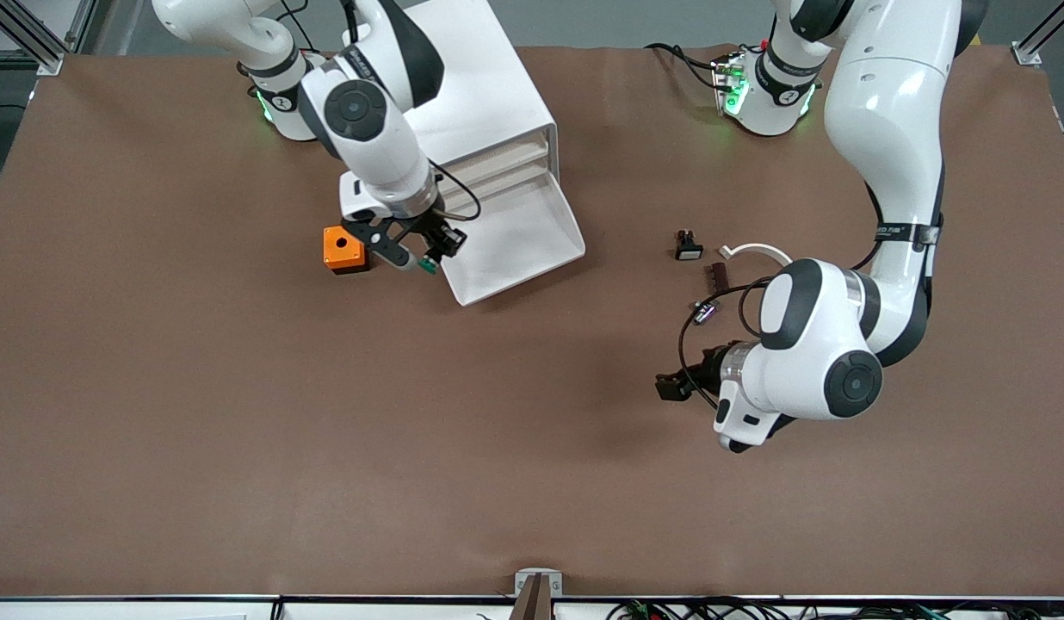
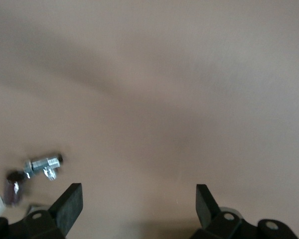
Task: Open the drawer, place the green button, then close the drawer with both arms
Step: 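Carry the green button into the open drawer with the right gripper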
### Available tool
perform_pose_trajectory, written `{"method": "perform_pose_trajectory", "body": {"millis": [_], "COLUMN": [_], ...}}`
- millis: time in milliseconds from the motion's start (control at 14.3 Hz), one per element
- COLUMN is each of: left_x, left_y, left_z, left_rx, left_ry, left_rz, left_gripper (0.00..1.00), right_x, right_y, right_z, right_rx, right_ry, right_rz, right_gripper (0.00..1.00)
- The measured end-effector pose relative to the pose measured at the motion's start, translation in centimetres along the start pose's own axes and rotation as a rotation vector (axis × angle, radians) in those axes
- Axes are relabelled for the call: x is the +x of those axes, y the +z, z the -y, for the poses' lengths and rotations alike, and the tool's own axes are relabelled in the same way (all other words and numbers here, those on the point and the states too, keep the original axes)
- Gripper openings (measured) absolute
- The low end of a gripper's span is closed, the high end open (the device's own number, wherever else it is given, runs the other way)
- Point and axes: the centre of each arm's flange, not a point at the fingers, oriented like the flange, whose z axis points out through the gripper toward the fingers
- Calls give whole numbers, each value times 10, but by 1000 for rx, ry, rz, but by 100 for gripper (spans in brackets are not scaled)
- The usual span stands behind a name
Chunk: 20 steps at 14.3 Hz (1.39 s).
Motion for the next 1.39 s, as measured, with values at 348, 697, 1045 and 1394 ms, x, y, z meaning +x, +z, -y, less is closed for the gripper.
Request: {"method": "perform_pose_trajectory", "body": {"millis": [348,697,1045,1394], "left_x": [-15,-12,-12,-14], "left_y": [-49,-64,-69,-67], "left_z": [-8,-3,-1,-4], "left_rx": [-29,16,51,52], "left_ry": [36,56,71,77], "left_rz": [-101,-184,-229,-227], "left_gripper": [100,100,100,100], "right_x": [-46,-68,-95,-115], "right_y": [44,67,76,91], "right_z": [32,57,61,61], "right_rx": [-31,-45,-56,-75], "right_ry": [40,50,10,-20], "right_rz": [-4,-8,-7,-7], "right_gripper": [41,41,41,41]}}
